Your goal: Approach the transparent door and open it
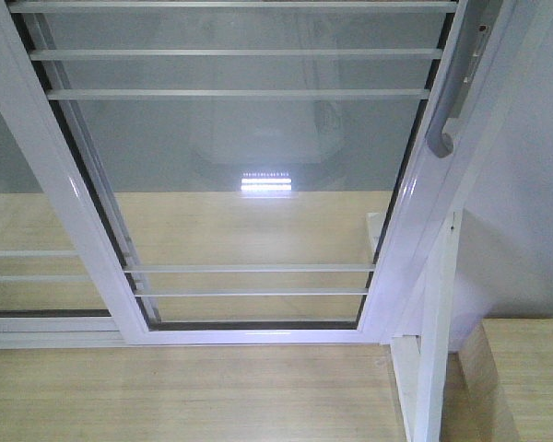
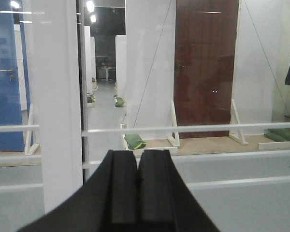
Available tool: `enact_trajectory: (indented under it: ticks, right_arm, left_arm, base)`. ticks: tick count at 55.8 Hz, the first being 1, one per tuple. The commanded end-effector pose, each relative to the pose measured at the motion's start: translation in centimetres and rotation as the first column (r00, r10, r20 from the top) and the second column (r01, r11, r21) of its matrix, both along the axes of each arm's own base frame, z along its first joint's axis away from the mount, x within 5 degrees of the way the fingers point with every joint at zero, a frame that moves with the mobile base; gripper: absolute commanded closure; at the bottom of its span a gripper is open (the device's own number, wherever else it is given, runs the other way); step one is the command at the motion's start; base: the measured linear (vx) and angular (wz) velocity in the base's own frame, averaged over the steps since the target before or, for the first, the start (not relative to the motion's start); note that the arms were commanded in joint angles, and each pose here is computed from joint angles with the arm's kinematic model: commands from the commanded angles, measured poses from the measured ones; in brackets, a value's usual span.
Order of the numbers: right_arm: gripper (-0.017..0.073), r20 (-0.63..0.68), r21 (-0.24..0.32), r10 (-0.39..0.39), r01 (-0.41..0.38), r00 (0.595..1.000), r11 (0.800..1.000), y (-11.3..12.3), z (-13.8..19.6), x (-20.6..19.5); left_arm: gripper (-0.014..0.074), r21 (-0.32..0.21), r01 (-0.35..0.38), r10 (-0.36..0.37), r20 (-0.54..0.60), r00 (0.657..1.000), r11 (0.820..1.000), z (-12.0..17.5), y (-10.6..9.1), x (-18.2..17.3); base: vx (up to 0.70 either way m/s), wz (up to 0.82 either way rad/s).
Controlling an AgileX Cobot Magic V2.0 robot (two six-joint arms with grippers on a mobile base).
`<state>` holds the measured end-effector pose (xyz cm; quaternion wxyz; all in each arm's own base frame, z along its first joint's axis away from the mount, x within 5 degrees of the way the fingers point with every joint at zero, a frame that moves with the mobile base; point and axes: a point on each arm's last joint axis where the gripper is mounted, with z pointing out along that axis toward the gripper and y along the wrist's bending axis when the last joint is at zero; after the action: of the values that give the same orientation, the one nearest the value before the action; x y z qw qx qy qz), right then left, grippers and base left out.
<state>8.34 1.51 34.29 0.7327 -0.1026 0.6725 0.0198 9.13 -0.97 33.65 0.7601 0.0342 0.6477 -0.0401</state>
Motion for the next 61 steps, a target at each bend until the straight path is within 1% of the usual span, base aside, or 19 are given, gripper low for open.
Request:
enact_trajectory:
  ticks: [1,6,8,15,21,32,39,43,50,51,55,57,58,59,60,61]
  right_arm:
    - [0.0565,0.064,0.007,-0.007,0.007,0.998,1.000,0.3,3.9,2.2]
    - [0.0565,0.039,0.003,-0.007,0.007,0.999,1.000,0.7,5.5,4.6]
    - [0.0565,0.028,0.001,-0.007,0.007,1.000,1.000,0.9,5.8,5.4]
    - [0.0565,0.017,-0.001,-0.009,0.009,1.000,1.000,1.2,6.4,7.6]
    - [0.0565,-0.003,-0.004,-0.010,0.010,1.000,1.000,1.4,5.9,8.6]
    - [0.0559,-0.018,-0.007,-0.010,0.010,1.000,1.000,1.5,5.6,9.3]
    - [0.0517,-0.024,-0.008,-0.010,0.010,1.000,1.000,1.5,5.5,9.3]
    - [0.0473,-0.024,-0.010,-0.010,0.010,1.000,1.000,1.5,5.5,9.3]
    - [0.0340,-0.024,-0.009,-0.010,0.010,1.000,1.000,1.5,5.5,9.3]
    - [0.0332,-0.024,-0.009,-0.010,0.010,1.000,1.000,1.5,5.5,9.3]
    - [0.0239,-0.024,-0.008,-0.010,0.010,1.000,1.000,1.5,5.5,9.3]
    - [0.0174,-0.024,-0.008,-0.010,0.010,1.000,1.000,1.5,5.5,9.3]
    - [0.0165,-0.018,-0.007,-0.010,0.010,1.000,1.000,1.5,5.6,9.3]
    - [0.0130,-0.018,-0.007,-0.010,0.010,1.000,1.000,1.5,5.6,9.3]
    - [0.0122,-0.018,-0.007,-0.010,0.010,1.000,1.000,1.5,5.6,9.3]
    - [0.0090,-0.018,-0.007,-0.010,0.010,1.000,1.000,1.5,5.6,9.3]
  left_arm:
    - [0.0591,-0.015,0.007,-0.006,0.086,0.996,1.000,4.2,-0.3,2.2]
    - [0.0591,-0.015,0.007,-0.006,0.057,0.998,1.000,5.9,-0.6,4.9]
    - [0.0591,-0.031,0.010,-0.008,0.048,0.999,0.999,6.3,-0.7,5.7]
    - [0.0591,-0.057,0.015,-0.012,0.051,0.999,0.998,7.3,-0.9,7.7]
    - [0.0591,-0.057,0.016,-0.011,0.085,0.996,0.998,7.5,-1.0,8.2]
    - [0.0587,-0.051,0.014,-0.011,0.068,0.998,0.999,7.3,-1.0,8.2]
    - [0.0568,-0.050,0.014,-0.011,0.061,0.998,0.999,7.3,-1.0,8.3]
    - [0.0548,-0.050,0.014,-0.011,0.060,0.998,0.999,7.3,-1.0,8.3]
    - [0.0485,-0.050,0.014,-0.011,0.060,0.998,0.999,7.3,-1.0,8.3]
    - [0.0476,-0.050,0.014,-0.011,0.060,0.998,0.999,7.3,-1.0,8.3]
    - [0.0421,-0.049,0.014,-0.011,0.060,0.998,0.999,7.3,-1.0,8.3]
    - [0.0383,-0.041,0.012,-0.010,0.058,0.998,0.999,7.2,-1.0,8.3]
    - [0.0370,-0.039,0.012,-0.009,0.056,0.998,0.999,7.2,-1.0,8.3]
    - [0.0349,-0.035,0.011,-0.009,0.054,0.999,0.999,7.2,-1.0,8.3]
    - [0.0335,-0.032,0.010,-0.008,0.054,0.999,0.999,7.2,-1.0,8.3]
    - [0.0314,-0.024,0.008,-0.007,0.053,0.999,1.000,7.2,-1.0,8.3]
  base:
    - [0.00,0.00]
    - [0.00,0.00]
    - [0.00,0.00]
    - [0.00,0.00]
    - [0.00,0.00]
    - [0.00,0.00]
    - [0.00,0.00]
    - [0.00,0.00]
    - [0.00,0.00]
    - [0.00,0.00]
    - [0.00,0.00]
    - [0.00,0.00]
    - [0.00,0.00]
    - [0.00,0.00]
    - [0.00,0.00]
    - [0.00,0.00]
